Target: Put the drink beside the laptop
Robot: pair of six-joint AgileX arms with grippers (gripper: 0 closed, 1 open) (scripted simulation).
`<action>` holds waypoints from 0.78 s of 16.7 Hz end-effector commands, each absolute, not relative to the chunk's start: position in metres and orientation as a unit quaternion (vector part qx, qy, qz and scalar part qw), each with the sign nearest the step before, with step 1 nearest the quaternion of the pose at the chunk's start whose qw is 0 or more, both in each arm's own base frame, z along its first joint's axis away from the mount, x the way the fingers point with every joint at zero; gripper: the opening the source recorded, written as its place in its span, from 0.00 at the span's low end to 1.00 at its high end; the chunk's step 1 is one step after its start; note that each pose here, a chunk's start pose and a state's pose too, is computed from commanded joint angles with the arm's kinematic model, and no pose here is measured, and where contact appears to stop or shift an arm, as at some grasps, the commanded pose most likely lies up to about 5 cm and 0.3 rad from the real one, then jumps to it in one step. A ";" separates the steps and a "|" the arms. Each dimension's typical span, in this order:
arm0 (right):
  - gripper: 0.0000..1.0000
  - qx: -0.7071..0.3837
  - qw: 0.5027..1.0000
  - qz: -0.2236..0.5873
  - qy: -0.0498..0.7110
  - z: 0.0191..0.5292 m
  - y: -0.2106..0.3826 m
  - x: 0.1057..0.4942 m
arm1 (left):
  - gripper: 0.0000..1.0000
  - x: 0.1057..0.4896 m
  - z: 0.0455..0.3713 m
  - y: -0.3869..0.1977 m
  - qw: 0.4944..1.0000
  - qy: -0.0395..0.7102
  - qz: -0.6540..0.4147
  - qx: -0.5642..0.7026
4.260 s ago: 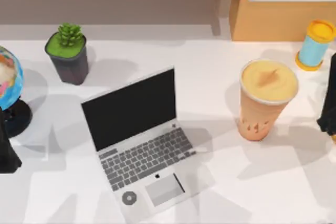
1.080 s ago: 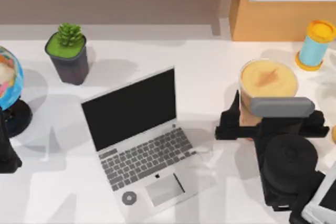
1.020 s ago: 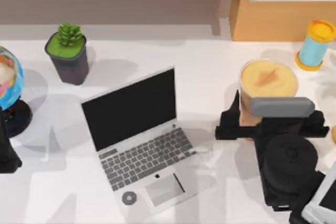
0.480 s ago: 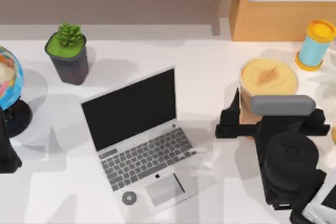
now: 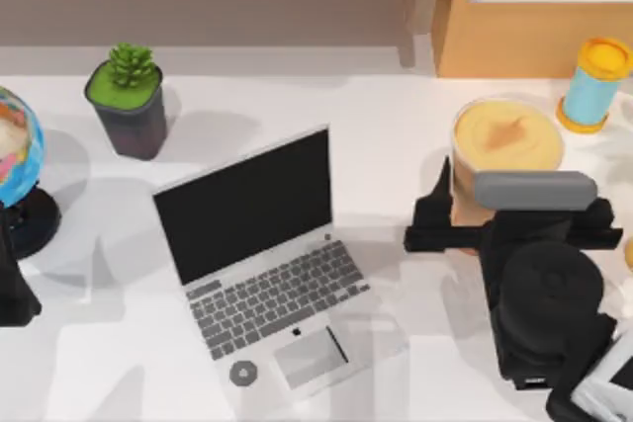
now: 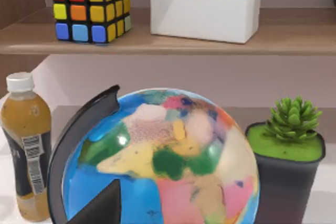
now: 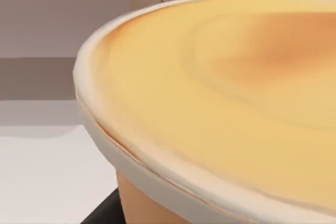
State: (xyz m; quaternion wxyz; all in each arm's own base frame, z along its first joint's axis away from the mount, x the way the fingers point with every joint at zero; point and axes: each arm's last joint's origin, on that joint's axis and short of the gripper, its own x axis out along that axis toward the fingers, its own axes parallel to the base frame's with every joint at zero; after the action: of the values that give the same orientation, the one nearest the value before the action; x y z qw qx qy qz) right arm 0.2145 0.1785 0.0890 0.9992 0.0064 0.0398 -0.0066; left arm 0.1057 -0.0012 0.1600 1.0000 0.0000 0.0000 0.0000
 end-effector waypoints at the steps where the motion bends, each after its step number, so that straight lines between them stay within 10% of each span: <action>1: 0.00 0.020 0.999 -0.004 0.028 0.095 0.182 0.215 | 1.00 0.106 0.160 -0.001 1.000 0.000 0.000 0.000; 13: 0.00 0.056 0.998 0.028 0.021 0.131 0.223 0.171 | 1.00 0.106 0.160 -0.001 1.000 0.000 0.000 0.000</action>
State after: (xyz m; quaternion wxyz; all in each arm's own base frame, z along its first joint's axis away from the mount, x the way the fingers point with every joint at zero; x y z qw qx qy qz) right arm 0.1705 0.2233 0.1306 0.9978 0.0559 0.0209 0.0276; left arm 0.1057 -0.0012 0.1600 1.0000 0.0000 0.0000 0.0000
